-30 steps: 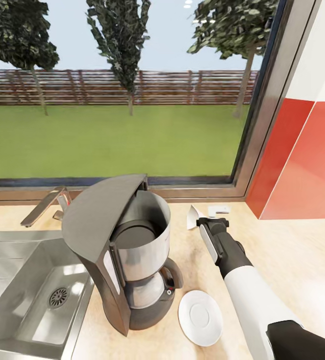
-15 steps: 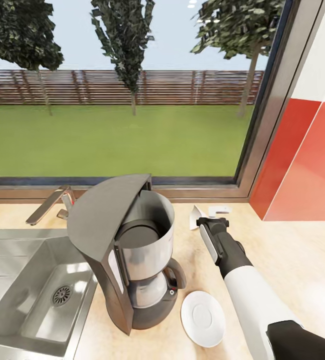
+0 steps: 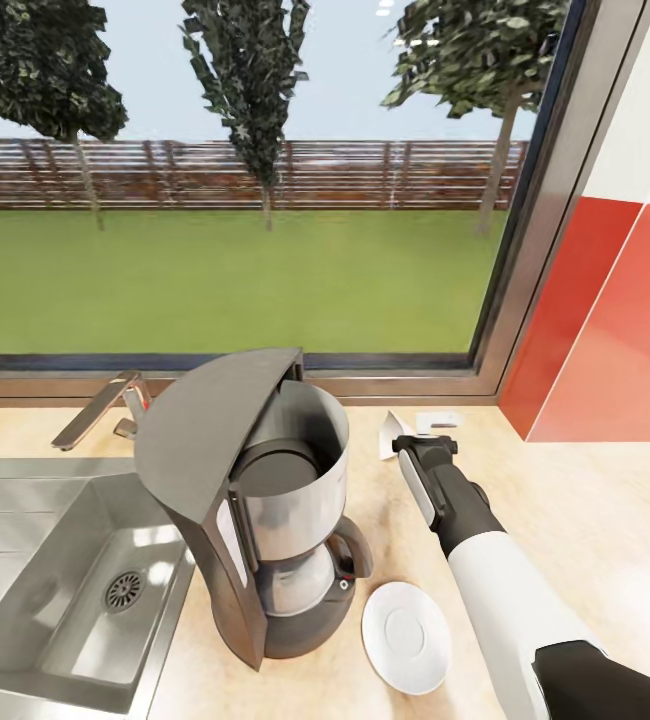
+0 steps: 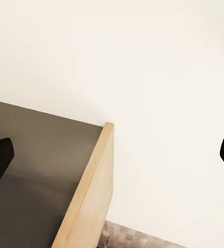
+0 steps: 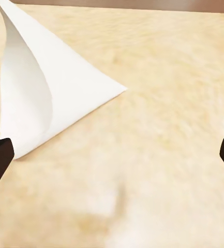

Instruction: Set up a coffee station on the kitchen countertop: keep the coffee maker on the countertop, move the bottle of coffee from the kitchen shelf to the counter next to the coffee maker, place a paper coffee filter on top of the coffee maker, put the saucer next to the coffee maker with the coffee cup on the saucer, and place the electric kettle next to the coffee maker.

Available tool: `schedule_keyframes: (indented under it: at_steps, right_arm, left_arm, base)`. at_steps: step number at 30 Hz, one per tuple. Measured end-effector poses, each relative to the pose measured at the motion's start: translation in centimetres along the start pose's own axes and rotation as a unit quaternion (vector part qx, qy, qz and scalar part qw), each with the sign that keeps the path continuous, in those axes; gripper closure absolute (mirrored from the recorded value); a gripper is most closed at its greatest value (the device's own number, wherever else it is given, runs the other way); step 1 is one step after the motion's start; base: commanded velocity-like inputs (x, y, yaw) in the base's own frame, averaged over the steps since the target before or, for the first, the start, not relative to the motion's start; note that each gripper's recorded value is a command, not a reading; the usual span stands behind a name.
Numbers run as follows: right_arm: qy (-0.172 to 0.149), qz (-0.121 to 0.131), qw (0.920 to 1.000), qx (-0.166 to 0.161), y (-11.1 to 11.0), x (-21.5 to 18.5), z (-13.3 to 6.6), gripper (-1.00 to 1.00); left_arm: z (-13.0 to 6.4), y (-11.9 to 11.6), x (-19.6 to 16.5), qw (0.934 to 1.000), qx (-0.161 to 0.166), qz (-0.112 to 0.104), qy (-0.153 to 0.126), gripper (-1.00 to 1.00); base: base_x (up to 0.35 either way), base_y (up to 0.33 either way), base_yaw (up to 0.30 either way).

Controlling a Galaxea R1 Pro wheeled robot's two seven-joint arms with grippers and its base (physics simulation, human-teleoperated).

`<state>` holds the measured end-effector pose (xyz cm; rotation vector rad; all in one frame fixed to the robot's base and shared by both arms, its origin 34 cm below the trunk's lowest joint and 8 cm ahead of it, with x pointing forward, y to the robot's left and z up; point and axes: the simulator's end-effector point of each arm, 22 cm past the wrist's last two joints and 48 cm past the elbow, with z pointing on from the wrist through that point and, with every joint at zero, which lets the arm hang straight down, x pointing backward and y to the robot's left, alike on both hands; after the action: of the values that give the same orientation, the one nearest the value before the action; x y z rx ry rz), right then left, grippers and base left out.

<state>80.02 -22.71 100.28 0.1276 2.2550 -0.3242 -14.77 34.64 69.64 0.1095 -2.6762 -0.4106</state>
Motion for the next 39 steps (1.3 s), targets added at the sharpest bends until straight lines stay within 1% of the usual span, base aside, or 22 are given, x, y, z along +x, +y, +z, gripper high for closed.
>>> schedule_keyframes:
  at_steps: [13, 22, 28, 30, 34, 39]
  right_arm:
    - [0.003, 0.0, 1.0, 0.0, 0.0, 0.3, 0.2, -1.0]
    - [0.009, -0.001, 1.0, 0.0, 0.2, 0.9, 0.7, -1.0]
    - [0.007, 0.001, 1.0, -0.001, 0.3, 0.8, 0.8, -1.0]
    - [0.002, 0.003, 1.0, -0.001, 0.3, 0.3, 0.6, -1.0]
    - [-0.029, 0.016, 0.9994, -0.004, 0.0, -2.4, -0.5, -1.0]
    - [-0.039, 0.02, 0.999, -0.004, 0.0, -3.3, -0.9, -1.0]
  left_arm:
    - [0.0, -0.1, 0.1, 1.0, 0.001, 0.0, 0.001, -1.0]
    - [-0.2, 0.0, 0.6, 1.0, 0.0, 0.001, 0.008, -1.0]
    - [-0.2, 0.0, 0.8, 0.9999, -0.001, 0.002, 0.01, -1.0]
    - [-0.2, 0.1, 0.8, 0.9999, -0.001, 0.001, 0.011, -1.0]
    - [-0.2, 0.1, 0.8, 0.9999, -0.001, 0.002, 0.011, -1.0]
    - [-0.2, 0.1, 0.8, 0.9999, -0.001, 0.002, 0.011, -1.0]
  base:
    - [0.0, 0.018, 0.001]
    - [0.0, 0.0, 0.058]
    - [0.0, 0.0, 0.034]
    - [0.0, 0.0, 0.006]
    - [0.0, 0.0, 0.001]
    - [0.0, 0.0, 0.0]
